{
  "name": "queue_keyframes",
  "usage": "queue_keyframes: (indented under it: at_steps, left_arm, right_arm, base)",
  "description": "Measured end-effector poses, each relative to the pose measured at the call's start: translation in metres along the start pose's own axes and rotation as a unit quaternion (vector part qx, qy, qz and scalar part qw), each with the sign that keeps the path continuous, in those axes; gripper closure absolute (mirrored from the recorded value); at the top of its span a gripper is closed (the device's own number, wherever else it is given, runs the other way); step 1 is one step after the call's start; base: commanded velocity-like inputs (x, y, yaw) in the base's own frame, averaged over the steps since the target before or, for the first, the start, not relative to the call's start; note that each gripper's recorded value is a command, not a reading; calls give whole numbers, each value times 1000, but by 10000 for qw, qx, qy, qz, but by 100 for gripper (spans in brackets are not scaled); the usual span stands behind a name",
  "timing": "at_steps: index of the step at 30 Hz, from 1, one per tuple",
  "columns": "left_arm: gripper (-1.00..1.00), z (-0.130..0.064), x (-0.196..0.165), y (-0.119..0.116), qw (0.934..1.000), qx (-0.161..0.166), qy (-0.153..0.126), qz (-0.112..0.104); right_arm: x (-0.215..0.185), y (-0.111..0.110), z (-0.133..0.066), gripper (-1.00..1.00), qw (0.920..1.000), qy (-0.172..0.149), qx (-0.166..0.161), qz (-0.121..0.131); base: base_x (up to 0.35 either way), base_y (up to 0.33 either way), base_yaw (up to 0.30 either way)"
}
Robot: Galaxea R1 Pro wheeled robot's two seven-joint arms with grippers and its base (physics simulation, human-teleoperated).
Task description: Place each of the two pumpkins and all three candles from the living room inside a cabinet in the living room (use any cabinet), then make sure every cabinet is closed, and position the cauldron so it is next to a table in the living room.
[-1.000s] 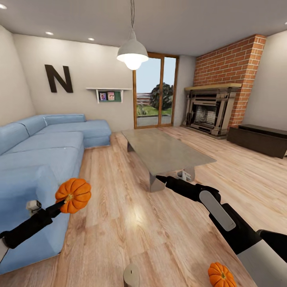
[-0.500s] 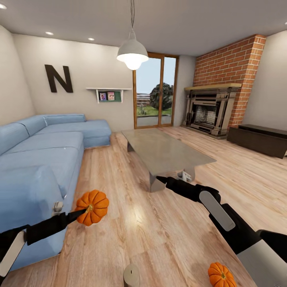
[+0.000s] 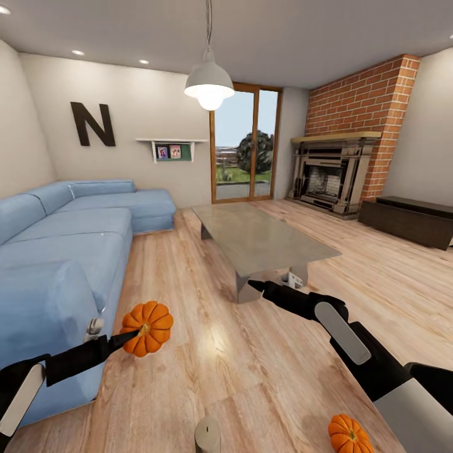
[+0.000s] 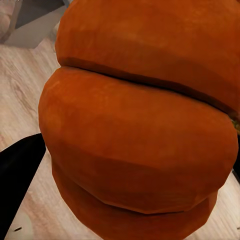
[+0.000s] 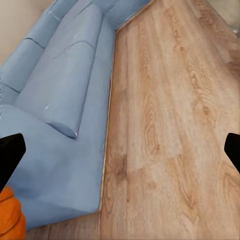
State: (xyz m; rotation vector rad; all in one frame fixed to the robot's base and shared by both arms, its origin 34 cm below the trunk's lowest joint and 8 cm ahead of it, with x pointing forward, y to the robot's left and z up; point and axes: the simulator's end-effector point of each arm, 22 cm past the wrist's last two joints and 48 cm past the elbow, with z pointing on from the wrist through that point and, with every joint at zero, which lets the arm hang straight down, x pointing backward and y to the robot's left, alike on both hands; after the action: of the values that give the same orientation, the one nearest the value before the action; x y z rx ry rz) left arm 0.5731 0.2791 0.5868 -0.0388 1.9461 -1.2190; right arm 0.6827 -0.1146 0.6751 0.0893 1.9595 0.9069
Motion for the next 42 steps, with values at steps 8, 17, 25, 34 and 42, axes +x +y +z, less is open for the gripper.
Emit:
queue_keyframes:
  at_steps: [8, 17, 25, 34, 42]
  left_arm:
    - [100, 0, 1, 1, 10000, -7, -3, -7]
    - [100, 18, 12, -9, 9998, 153, -15, -135]
    - [100, 23, 11, -7, 9998, 43, -83, -160]
    - [100, 21, 9, -7, 9998, 55, -98, -154]
    - [100, 21, 7, -12, 9997, 110, -127, -152]
  right_arm:
    - [6, -40, -2, -100, 9958, 88, 892, 210]
    - [32, -50, 0, -100, 9917, 308, 977, 777]
    - [38, -59, 1, -100, 9901, 337, 1046, 875]
    - [40, -61, 2, -100, 9897, 349, 1049, 905]
    - [39, -51, 4, -100, 9922, 341, 732, 948]
  base:
    - [0, 0, 0]
    - [-18, 10, 0]
    - [-243, 144, 0]
    - [-236, 223, -8]
    - [-204, 253, -186]
